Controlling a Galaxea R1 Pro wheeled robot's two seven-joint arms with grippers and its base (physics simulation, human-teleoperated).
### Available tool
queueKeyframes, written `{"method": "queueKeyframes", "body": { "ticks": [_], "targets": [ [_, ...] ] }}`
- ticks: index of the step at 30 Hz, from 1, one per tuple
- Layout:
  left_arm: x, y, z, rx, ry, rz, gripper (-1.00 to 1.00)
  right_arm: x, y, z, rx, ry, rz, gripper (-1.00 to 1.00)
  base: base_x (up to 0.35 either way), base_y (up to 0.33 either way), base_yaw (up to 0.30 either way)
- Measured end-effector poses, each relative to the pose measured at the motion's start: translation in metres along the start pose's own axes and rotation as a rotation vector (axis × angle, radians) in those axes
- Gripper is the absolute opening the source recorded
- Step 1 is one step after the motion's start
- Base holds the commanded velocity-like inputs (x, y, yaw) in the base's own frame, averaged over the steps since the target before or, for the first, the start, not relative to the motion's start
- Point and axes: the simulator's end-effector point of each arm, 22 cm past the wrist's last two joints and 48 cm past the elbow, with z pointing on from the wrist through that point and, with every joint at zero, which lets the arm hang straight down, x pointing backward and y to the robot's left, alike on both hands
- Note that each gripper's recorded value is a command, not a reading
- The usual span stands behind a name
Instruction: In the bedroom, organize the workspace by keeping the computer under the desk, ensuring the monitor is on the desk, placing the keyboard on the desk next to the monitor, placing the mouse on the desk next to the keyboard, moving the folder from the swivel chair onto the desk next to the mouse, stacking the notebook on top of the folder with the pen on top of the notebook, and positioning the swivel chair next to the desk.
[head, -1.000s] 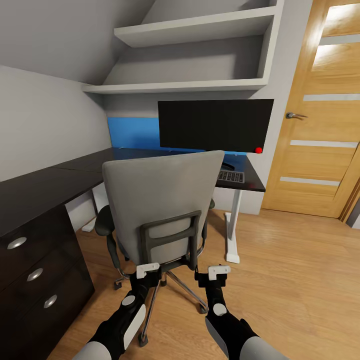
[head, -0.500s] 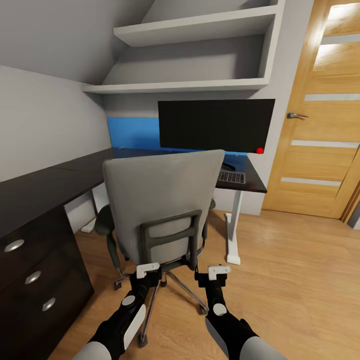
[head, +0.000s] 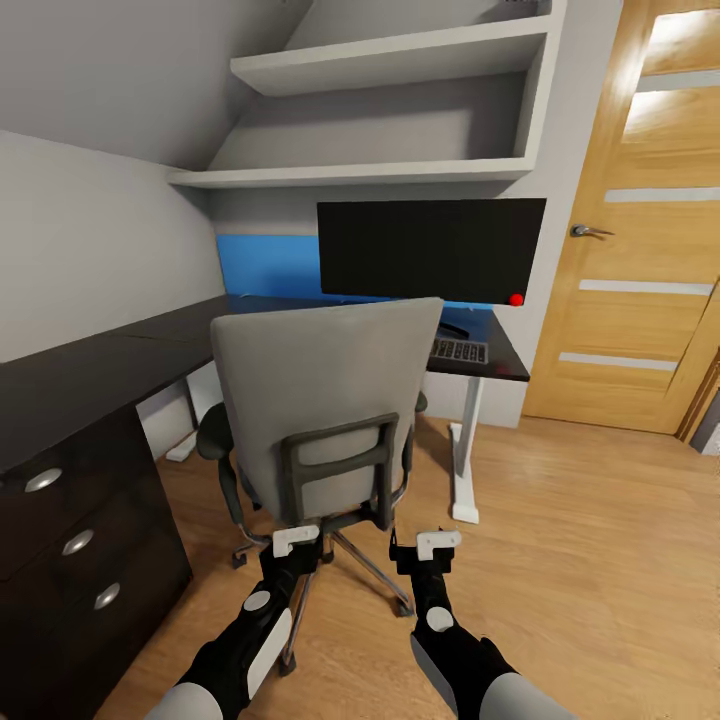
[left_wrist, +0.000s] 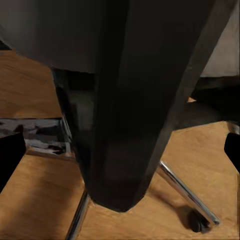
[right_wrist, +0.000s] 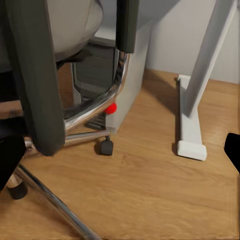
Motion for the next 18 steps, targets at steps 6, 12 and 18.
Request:
{"method": "queueKeyframes", "body": {
  "ticks": [6, 12, 18],
  "targets": [
    [0.0001, -0.0001, 0.0000, 0.000, 0.000, 0.000, 1.00, 0.0000, 0.0000, 0.0000, 0.000, 0.000, 0.000, 1.00, -0.323, 0.000, 0.000],
    [0.0000, 0.0000, 0.0000, 0.000, 0.000, 0.000, 1.00, 0.0002, -0.0005, 0.0001, 0.001, 0.000, -0.001, 1.00, -0.332, 0.000, 0.000],
    [0.0000, -0.0002, 0.0000, 0.000, 0.000, 0.000, 1.00, 0.0001, -0.0008, 0.0001, 0.001, 0.000, 0.000, 1.00, -0.334, 0.000, 0.000]
  ]
}}
